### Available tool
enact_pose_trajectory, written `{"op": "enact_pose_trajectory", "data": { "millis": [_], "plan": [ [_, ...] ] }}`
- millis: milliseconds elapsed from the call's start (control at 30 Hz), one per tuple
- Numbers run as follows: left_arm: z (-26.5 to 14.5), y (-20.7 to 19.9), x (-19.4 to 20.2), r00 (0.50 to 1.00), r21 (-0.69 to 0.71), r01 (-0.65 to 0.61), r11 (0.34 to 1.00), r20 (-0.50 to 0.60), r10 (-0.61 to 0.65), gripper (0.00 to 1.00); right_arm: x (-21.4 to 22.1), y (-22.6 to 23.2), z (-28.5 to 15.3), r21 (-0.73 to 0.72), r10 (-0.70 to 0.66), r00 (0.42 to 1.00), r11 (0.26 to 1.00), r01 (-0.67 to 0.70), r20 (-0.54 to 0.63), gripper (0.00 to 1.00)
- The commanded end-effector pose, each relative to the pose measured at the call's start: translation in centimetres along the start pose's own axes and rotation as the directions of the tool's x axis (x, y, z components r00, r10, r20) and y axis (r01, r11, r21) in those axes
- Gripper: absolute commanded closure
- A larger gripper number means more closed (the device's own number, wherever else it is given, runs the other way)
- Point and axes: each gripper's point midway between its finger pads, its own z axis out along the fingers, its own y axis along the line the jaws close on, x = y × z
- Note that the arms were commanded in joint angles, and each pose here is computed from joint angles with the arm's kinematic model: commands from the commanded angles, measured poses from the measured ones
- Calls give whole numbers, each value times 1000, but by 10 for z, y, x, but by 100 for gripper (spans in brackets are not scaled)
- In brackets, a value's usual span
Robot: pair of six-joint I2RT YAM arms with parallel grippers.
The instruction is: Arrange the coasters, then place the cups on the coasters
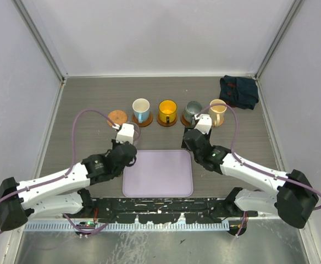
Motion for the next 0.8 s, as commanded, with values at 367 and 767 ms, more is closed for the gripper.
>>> {"op": "enact_pose_trajectory", "data": {
  "millis": [367,767],
  "plan": [
    [58,85,-55,961,-139,242,960,168,-218,100,-23,-47,-4,195,42,990,978,-68,136,0],
    [114,110,-71,951,-129,257,958,209,-227,100,-44,-94,-16,352,18,961,929,-118,275,0]
  ]
}}
